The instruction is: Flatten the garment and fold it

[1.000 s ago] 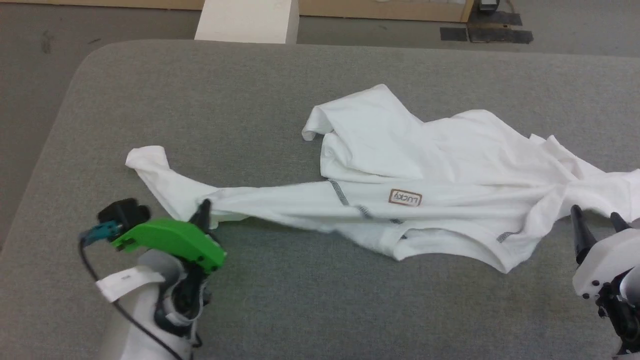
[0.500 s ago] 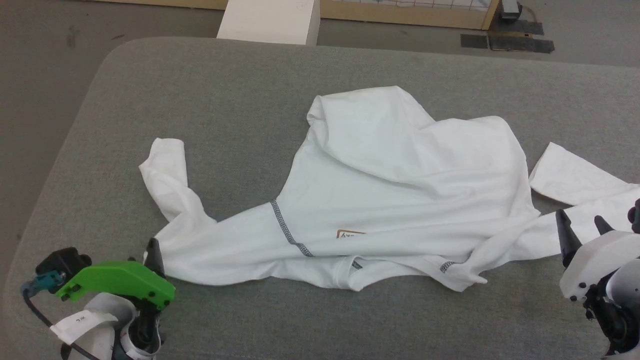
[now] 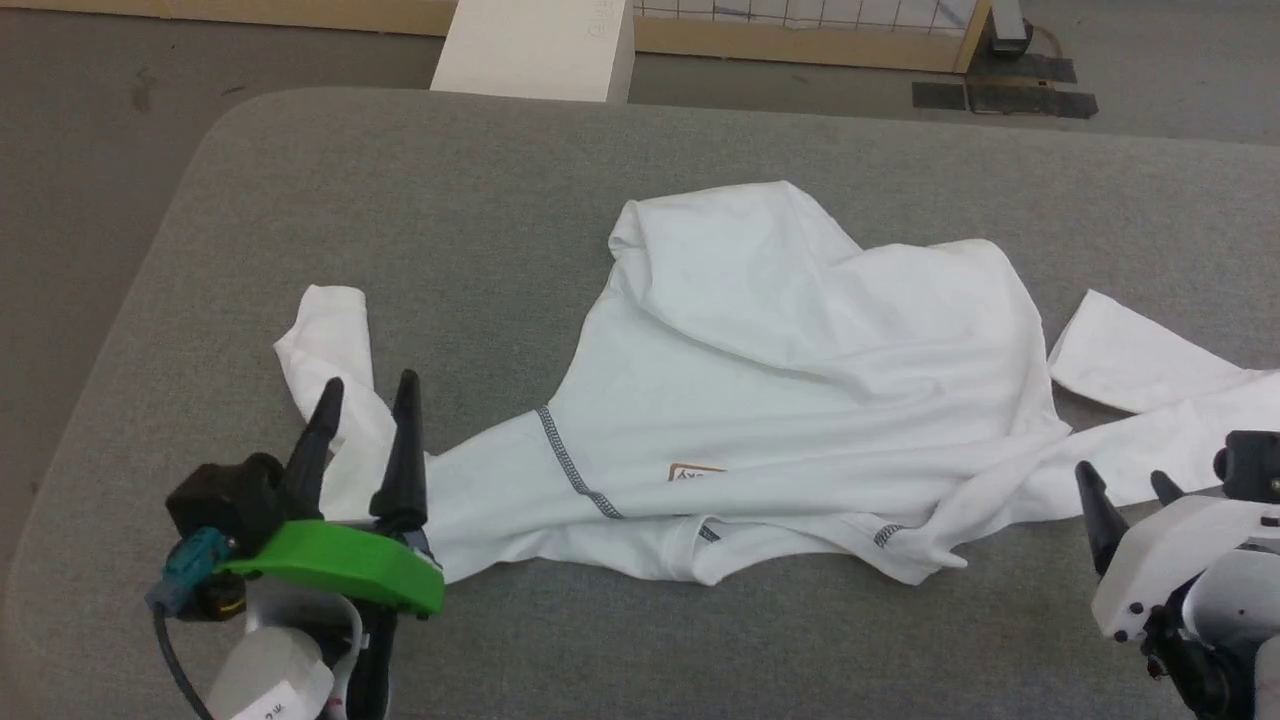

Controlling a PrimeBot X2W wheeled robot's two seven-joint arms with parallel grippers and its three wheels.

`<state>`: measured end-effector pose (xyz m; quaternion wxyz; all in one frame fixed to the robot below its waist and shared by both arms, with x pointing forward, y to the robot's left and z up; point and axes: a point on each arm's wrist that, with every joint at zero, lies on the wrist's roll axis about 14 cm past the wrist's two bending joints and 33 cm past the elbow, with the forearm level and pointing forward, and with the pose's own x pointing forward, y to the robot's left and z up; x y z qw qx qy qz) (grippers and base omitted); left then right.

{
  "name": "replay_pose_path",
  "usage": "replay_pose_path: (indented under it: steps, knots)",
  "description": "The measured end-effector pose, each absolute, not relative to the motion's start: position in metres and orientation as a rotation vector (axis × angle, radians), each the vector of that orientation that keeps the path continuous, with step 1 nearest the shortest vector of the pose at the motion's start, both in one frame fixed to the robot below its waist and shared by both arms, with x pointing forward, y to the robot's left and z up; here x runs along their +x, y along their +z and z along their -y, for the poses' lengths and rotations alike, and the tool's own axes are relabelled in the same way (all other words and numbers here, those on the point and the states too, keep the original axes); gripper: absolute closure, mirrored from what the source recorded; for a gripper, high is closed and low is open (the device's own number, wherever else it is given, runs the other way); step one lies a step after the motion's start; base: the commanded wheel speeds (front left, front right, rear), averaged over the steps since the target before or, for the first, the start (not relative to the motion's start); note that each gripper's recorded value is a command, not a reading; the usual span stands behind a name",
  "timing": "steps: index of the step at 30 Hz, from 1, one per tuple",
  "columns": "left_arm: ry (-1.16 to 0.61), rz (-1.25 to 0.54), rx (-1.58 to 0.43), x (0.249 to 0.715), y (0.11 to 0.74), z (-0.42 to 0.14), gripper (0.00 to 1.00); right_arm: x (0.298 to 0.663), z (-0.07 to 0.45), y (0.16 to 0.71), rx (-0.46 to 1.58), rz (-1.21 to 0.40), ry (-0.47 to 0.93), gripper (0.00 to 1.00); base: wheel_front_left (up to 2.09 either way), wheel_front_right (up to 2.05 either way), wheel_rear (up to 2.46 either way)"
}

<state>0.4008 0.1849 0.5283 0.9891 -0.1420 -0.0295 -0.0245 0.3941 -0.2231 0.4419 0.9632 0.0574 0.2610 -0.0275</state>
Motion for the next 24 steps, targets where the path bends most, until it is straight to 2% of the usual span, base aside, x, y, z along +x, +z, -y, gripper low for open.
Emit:
replay_pose_path:
  steps: [5, 13, 24]
  knots:
    - [-0.07, 0.003, -0.288, 0.401, 0.505, -0.174, 0.0, 0.394, 0.207, 0.437, 0.111, -0.579, -0.006, 0.0, 0.0, 0.0, 0.0]
    - [-0.055, -0.014, -0.289, 0.401, 0.493, -0.176, 0.0, 0.379, 0.195, 0.403, 0.104, -0.831, 0.03, 0.0, 0.0, 0.0, 0.0]
    - [-0.044, -0.043, -0.292, 0.408, 0.48, -0.178, 0.0, 0.399, 0.19, 0.377, 0.107, -0.865, 0.032, 0.0, 0.0, 0.0, 0.0]
